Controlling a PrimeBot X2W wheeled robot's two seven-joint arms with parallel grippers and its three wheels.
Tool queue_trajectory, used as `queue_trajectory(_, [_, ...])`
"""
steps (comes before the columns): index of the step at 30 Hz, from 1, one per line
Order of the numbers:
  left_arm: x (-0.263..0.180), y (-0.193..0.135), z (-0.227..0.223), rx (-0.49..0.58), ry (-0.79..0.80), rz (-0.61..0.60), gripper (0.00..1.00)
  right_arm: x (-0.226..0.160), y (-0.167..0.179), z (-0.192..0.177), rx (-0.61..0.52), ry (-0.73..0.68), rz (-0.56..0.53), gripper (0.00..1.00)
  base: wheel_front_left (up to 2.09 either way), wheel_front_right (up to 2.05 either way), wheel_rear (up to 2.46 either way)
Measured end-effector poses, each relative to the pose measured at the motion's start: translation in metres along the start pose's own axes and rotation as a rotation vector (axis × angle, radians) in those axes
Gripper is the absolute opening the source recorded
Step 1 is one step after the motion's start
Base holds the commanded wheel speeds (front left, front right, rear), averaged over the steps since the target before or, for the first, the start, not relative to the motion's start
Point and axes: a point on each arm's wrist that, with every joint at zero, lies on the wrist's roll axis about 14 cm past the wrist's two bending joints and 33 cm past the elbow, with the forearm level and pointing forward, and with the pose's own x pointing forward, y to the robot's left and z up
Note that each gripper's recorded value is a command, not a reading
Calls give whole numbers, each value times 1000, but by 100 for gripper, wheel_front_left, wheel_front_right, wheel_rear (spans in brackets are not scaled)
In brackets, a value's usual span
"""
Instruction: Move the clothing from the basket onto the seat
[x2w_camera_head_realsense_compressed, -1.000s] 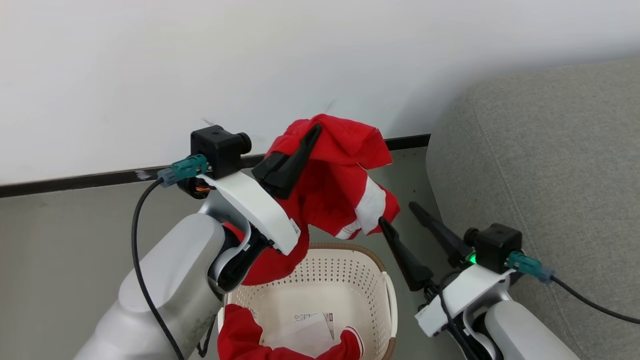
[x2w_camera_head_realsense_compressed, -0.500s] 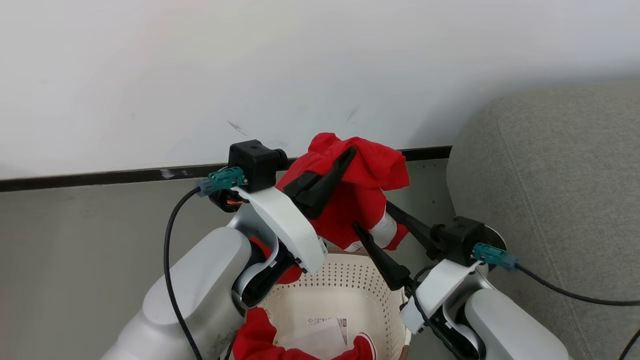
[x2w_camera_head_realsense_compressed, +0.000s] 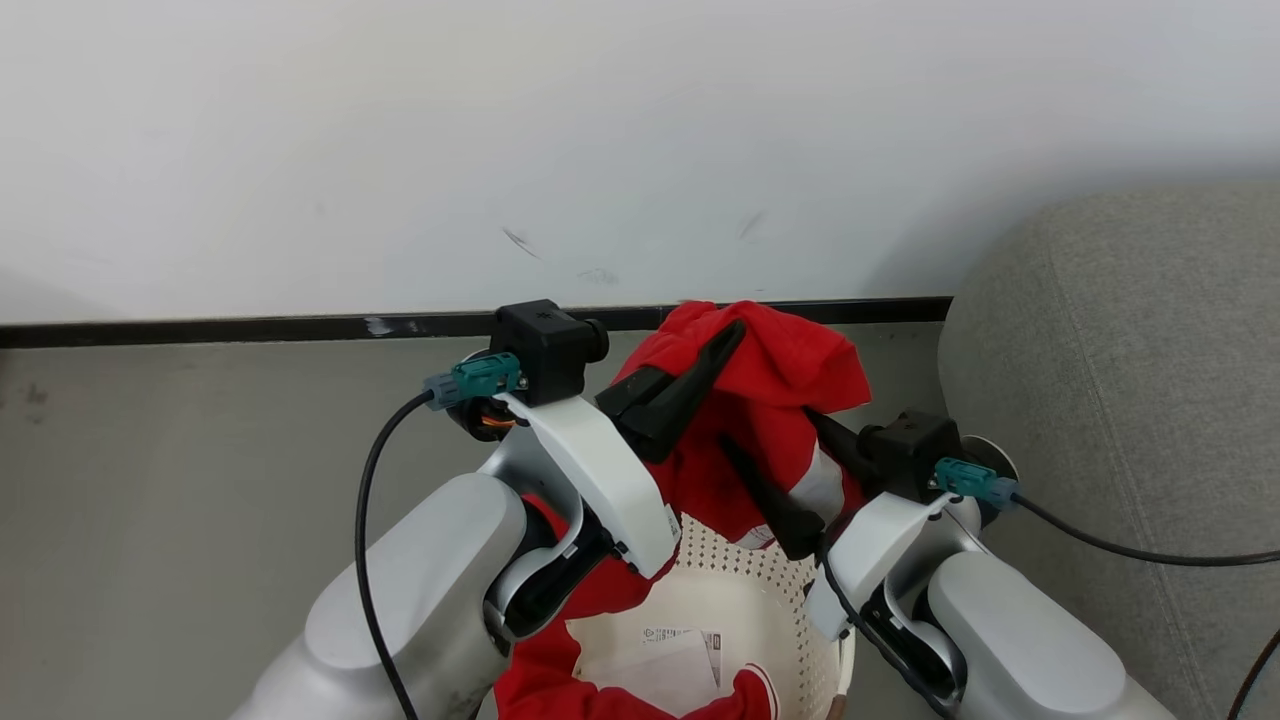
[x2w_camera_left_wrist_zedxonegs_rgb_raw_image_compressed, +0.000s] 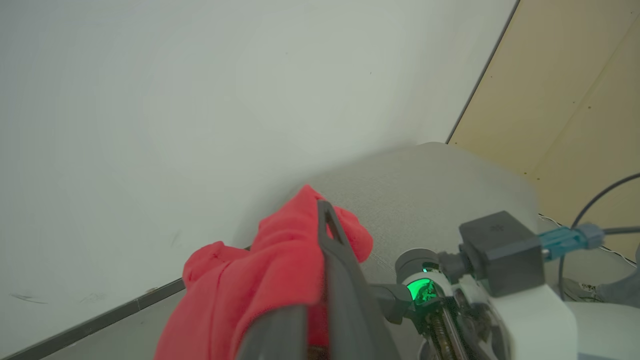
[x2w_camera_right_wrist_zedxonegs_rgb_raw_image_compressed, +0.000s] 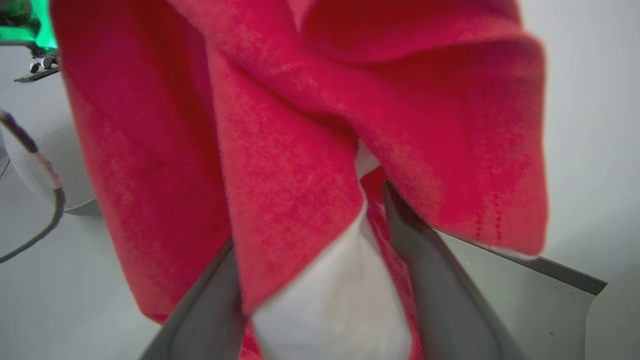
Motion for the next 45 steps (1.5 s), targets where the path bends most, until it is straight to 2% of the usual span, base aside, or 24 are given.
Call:
queue_trajectory(6, [-4,-1,3,3,-9,5,0,5,16,-17,26,50,46,100,0,0,0])
queue_trajectory(7, [-5,-1,4,4,-10,6,0,7,19,-17,29,50,52,89,0,0,0])
queue_trajectory(8, [-6,-2,3,4,-6,6,0,9,20,-16,31,49,57,36,0,0,0])
queue_trajectory(9, [-6,-3,3,5,-4,6,0,12,20,-14,27,44,62,0,0,0,0])
queue_trajectory(17, [-12,2,6,10,-9,29,0,27,21,-1,24,8,74,0,0,0,0])
queue_trajectory(25, [-23,20,-9,-23,18,97,0,29,-9,18,63,-56,-20,0,0,0,0])
queue_trajectory(31, [-24,21,-18,-38,38,101,0,25,-25,32,70,-101,-71,0,0,0,0])
queue_trajectory(33, [-22,19,-18,-40,37,96,85,21,-31,33,73,-106,-90,0,0,0,0])
queue_trajectory(34, [-22,18,-18,-41,34,92,100,19,-33,32,75,-106,-99,0,0,0,0])
queue_trajectory(45, [-18,11,-16,-36,17,65,100,-9,-82,49,31,-156,-239,0,0,0,0])
